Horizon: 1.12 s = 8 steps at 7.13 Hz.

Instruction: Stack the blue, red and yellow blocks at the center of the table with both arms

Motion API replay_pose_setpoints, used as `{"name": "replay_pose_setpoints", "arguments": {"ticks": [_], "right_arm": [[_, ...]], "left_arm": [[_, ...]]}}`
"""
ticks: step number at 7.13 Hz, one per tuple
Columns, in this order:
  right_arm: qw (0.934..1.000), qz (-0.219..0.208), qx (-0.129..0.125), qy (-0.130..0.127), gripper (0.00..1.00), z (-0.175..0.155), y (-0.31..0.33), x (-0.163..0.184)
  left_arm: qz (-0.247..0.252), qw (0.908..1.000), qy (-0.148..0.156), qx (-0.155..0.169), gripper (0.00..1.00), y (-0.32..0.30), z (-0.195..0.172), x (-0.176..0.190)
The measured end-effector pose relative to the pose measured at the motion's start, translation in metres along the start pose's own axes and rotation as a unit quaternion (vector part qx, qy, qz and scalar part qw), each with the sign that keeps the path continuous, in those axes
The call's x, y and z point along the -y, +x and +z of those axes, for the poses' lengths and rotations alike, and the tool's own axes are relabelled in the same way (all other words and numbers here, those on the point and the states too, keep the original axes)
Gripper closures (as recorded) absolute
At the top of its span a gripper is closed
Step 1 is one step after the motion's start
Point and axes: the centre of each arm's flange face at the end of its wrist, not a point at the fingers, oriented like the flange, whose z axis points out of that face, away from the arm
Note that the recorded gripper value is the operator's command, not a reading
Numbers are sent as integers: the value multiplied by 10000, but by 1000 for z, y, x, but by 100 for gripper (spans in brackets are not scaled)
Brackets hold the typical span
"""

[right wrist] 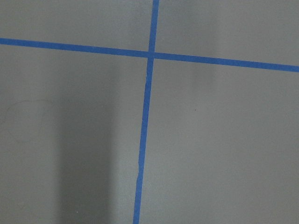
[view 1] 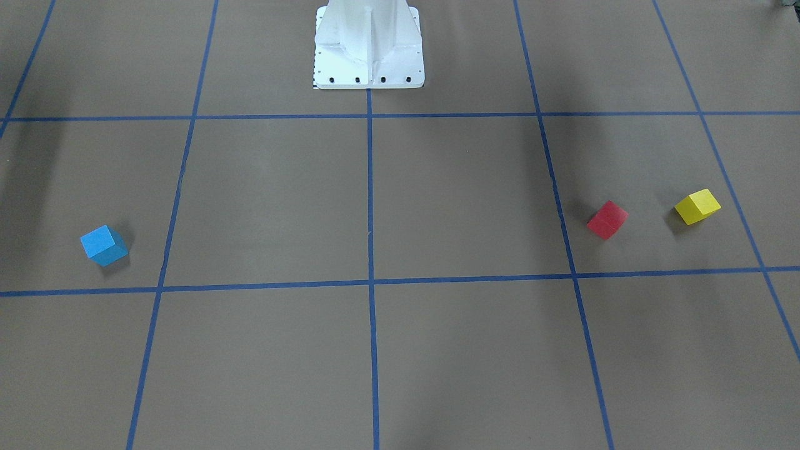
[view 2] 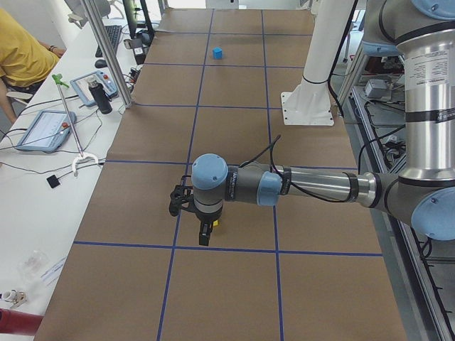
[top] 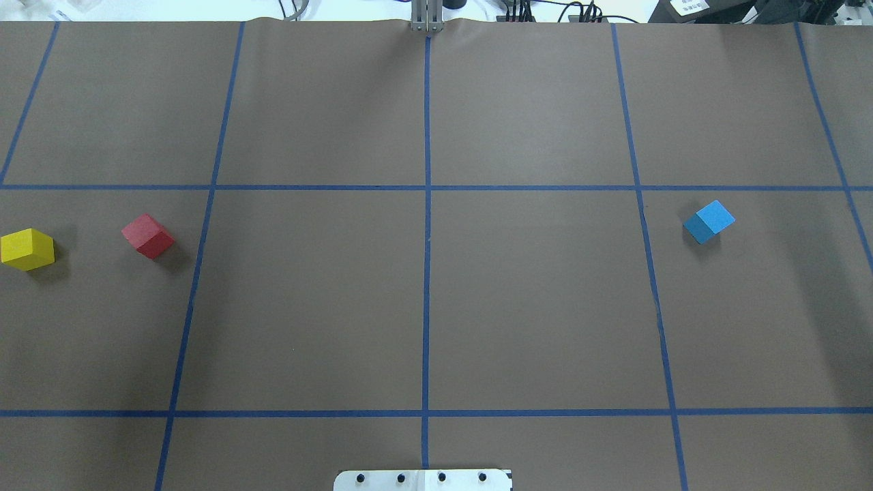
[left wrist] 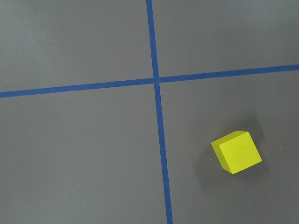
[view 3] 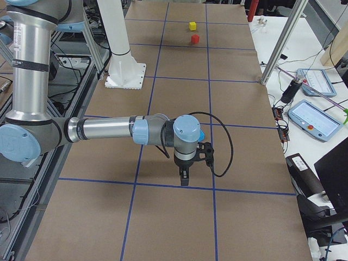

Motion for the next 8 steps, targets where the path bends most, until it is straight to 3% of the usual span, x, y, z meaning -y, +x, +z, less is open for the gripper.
{"name": "replay_pose_setpoints", "arguments": {"ticks": [1, 2, 4, 6, 8], "right_arm": [[9998, -137, -24, 172, 1, -9, -8, 9], [9976, -445, -73, 532, 1, -20, -16, 22], [9888, -982, 30, 1119, 1, -25, -25, 35], [9827, -1349, 290, 1238, 1, -18, -43, 40], [9692, -2057, 584, 1218, 1, 17, -106, 53]], "left_arm": [[66, 10000, 74, 2, 0, 1, -2, 1], [175, 9997, 189, 4, 0, 5, -6, 9], [692, 9950, 720, 9, 0, 29, -31, 53], [964, 9904, 989, -10, 0, 44, -45, 77], [1020, 9894, 1035, -22, 0, 47, -47, 81]]}}
